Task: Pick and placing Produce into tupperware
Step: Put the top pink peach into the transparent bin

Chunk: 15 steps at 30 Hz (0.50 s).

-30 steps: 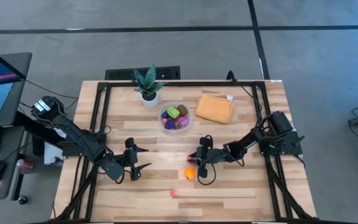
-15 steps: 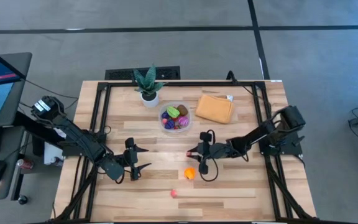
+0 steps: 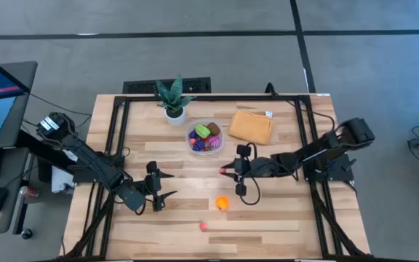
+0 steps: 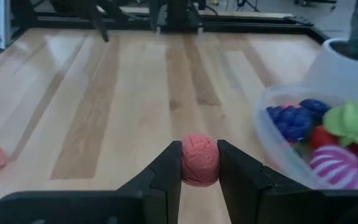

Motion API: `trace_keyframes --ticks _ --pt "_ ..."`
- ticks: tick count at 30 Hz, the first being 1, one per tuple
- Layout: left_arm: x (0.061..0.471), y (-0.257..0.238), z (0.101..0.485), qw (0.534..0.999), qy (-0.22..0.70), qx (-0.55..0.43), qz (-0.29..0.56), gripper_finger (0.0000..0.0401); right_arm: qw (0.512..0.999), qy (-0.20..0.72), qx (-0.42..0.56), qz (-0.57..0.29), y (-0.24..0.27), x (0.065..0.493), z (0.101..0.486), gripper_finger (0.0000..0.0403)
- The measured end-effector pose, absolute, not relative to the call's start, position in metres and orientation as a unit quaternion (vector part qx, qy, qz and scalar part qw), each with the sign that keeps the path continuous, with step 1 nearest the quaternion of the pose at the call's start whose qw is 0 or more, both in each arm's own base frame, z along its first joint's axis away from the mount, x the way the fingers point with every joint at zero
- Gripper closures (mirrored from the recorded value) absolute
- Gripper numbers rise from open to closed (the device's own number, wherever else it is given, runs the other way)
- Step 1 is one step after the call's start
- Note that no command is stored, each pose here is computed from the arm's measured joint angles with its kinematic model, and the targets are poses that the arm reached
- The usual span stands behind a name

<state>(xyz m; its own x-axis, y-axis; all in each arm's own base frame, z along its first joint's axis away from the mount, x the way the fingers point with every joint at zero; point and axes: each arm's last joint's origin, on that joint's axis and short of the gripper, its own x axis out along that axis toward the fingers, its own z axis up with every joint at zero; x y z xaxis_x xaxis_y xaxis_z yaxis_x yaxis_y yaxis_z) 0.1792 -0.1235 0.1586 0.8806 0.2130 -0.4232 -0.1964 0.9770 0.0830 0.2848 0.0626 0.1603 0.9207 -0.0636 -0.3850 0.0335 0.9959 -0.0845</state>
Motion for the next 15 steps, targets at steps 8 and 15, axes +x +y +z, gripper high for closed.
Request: trace_keyframes --ticks 8,15 --pt "0.179 -0.124 0.159 0.97 0.22 0.019 0.105 0.0124 0.978 0.195 -0.061 -0.043 0.047 0.281 0.173 0.0285" --pt "0.179 -0.124 0.159 0.97 0.22 0.019 0.105 0.0124 0.974 0.196 -0.083 -0.071 0.028 0.283 0.175 0.0284"
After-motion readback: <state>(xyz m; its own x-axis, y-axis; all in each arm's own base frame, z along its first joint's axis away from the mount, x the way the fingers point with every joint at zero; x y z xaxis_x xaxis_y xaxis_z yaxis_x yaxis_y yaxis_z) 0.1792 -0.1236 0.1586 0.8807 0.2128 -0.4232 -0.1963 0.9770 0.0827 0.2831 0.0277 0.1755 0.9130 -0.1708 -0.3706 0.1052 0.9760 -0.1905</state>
